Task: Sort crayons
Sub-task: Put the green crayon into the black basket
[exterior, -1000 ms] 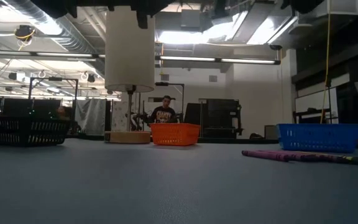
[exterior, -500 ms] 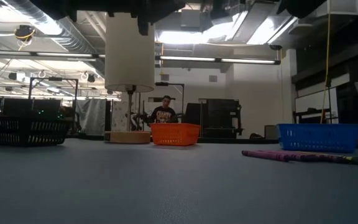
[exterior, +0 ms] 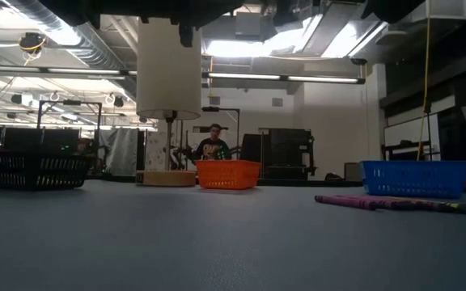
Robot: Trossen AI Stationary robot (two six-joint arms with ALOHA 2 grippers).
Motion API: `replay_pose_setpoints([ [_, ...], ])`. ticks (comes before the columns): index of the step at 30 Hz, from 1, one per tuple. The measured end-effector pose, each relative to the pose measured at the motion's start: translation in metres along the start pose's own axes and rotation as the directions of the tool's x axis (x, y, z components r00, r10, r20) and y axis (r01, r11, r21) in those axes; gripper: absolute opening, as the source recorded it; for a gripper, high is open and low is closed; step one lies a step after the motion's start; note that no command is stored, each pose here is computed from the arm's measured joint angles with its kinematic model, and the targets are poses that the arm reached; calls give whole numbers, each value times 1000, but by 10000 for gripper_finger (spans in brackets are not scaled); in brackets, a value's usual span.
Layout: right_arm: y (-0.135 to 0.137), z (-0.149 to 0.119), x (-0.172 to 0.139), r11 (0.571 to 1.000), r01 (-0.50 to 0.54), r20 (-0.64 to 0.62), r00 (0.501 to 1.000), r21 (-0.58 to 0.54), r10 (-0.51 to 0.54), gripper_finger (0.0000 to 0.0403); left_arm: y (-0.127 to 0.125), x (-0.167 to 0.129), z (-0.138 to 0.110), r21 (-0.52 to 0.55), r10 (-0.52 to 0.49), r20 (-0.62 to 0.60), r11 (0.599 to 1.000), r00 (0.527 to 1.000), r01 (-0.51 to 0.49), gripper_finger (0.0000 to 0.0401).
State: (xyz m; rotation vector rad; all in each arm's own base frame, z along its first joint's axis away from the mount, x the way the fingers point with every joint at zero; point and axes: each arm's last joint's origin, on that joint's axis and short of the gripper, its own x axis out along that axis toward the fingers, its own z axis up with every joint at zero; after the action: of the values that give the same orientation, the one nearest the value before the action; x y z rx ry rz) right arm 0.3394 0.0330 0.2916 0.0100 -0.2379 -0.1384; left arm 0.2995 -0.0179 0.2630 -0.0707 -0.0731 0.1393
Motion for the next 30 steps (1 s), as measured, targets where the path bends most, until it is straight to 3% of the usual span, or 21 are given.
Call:
replay_pose_setpoints([
  [13, 0, -1, 0, 1000, 0, -8, 1000, -2, 0, 24, 0, 0, 0, 0, -1, -3, 1000, 1000, 1, 9],
  [19, 0, -4, 0, 1000, 1, -44, 999, -12, -1, 82, 0, -1, -2, 1, -3, -39, 1000, 999, 3, 9],
  [26, -3, -8, -10, 998, -9, -243, 970, -62, -7, 154, 3, -14, -10, 38, 10, -250, 999, 968, 0, 9],
  [30, -5, -15, -21, 994, -31, -420, 907, -104, -15, 168, 8, -33, -14, 60, 38, -429, 998, 902, -13, 10],
])
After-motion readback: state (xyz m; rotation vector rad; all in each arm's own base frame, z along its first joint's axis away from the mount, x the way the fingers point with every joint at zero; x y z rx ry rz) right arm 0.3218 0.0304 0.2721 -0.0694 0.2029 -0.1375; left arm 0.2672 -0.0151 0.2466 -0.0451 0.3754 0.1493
